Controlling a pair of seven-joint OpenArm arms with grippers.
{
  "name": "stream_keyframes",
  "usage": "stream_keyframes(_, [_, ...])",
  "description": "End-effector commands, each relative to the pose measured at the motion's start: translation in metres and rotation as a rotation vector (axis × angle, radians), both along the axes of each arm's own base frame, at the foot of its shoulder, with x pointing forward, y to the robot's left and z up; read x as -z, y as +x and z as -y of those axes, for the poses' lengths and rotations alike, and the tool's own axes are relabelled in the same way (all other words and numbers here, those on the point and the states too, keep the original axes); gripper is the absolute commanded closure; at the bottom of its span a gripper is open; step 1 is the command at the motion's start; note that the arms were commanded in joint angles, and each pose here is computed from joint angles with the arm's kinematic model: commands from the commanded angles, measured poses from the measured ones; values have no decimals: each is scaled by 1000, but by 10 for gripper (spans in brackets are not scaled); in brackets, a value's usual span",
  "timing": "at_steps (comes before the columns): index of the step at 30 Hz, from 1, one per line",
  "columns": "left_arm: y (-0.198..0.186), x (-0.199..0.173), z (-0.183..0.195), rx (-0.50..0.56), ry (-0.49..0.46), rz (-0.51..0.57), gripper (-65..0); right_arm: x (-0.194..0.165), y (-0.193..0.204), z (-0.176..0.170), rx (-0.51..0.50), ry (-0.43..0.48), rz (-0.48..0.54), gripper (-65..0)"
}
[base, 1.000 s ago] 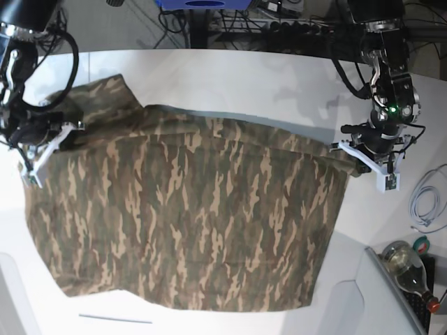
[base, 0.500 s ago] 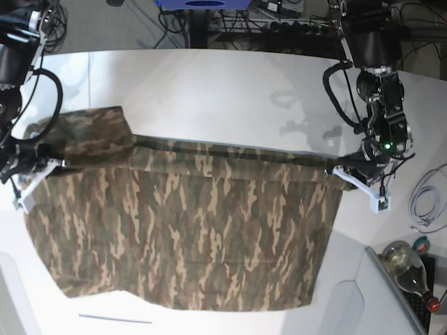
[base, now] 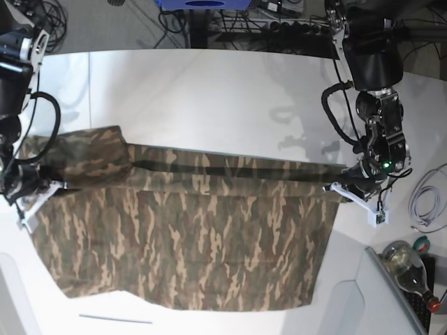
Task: Layout the t-shirt on the table in an organized manner, then fold the t-shirt properly
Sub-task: 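Grasp the shirt hem corners with both grippers and fold them toward the collar, then release the folded edge and regrasp the fold line with both grippers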
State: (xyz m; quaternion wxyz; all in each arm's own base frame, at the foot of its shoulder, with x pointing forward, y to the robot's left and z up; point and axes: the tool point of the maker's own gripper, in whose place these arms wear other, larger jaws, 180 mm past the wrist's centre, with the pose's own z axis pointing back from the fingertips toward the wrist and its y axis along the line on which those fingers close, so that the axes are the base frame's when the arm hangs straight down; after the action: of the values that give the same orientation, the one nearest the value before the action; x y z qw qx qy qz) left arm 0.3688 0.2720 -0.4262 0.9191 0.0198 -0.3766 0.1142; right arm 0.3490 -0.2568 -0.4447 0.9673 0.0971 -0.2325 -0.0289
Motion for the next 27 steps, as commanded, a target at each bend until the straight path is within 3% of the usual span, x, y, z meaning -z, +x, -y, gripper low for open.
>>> stream_keyframes(1, [15, -18, -9, -12, 24, 74, 0, -13, 17, 6, 5, -12, 56, -2])
stream_keyframes(12, [33, 5, -10, -46, -12, 115, 0, 5, 26, 19, 77, 27, 64, -2])
stream_keyframes(20, [47, 9, 12, 29, 13, 151, 0, 2, 33, 20, 90, 25, 115, -15])
stream_keyframes(27, [50, 4, 10, 24, 16, 174, 0, -1, 34, 24, 98, 23, 127, -299])
